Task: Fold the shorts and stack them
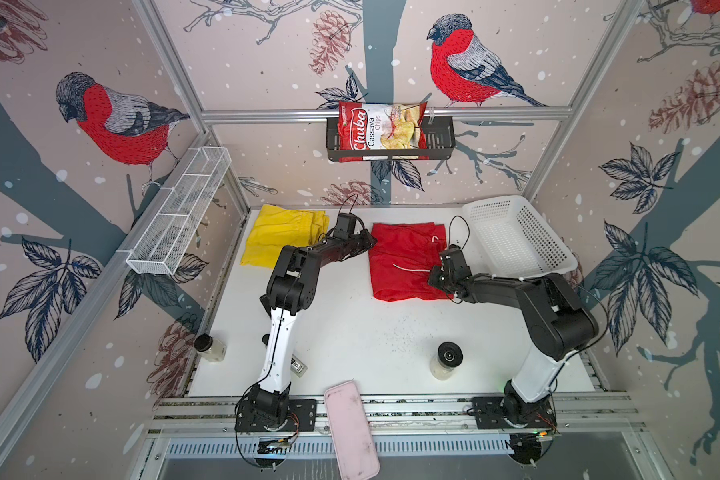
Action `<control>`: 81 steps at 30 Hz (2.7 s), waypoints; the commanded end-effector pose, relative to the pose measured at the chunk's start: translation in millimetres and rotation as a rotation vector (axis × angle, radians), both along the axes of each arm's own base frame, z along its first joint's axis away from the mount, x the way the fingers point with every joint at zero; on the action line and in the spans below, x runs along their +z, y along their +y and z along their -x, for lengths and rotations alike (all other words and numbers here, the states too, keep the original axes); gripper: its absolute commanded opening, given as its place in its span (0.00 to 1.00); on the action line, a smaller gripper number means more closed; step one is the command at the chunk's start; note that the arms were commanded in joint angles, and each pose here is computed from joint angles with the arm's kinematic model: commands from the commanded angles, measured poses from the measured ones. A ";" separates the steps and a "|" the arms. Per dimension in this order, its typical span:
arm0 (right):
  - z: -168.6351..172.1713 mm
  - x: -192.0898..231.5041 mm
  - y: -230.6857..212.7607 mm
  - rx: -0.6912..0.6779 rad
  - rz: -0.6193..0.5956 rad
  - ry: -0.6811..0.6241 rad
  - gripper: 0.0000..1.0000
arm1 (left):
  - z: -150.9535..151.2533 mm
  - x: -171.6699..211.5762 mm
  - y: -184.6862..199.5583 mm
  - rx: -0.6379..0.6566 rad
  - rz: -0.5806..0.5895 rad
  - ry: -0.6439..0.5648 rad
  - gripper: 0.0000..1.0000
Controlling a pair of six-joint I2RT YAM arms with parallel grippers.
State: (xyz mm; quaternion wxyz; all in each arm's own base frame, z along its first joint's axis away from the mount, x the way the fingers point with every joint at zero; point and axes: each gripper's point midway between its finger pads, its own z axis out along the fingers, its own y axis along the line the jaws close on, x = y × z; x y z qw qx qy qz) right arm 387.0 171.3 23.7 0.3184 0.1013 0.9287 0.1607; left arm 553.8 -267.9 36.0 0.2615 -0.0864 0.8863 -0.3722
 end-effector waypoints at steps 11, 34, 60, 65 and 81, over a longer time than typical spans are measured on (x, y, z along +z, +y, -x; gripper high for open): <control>2.3 91.0 12.3 0.030 0.004 -0.184 0.46 | 31.7 98.0 11.8 0.021 0.040 -0.098 0.46; 57.8 151.4 -46.7 -0.099 -0.075 -0.374 0.63 | 128.8 -6.9 -2.0 -0.046 -0.146 0.091 0.59; 52.5 110.1 -71.8 -0.128 -0.082 -0.350 0.66 | 31.2 88.6 54.9 -0.066 -0.341 0.067 0.00; 47.8 104.7 -71.6 -0.112 -0.089 -0.335 0.66 | 15.5 103.2 95.6 -0.104 -0.389 0.111 0.00; 37.4 72.0 -71.0 -0.110 -0.123 -0.261 0.65 | -11.7 189.5 212.0 0.097 -0.651 -0.046 0.00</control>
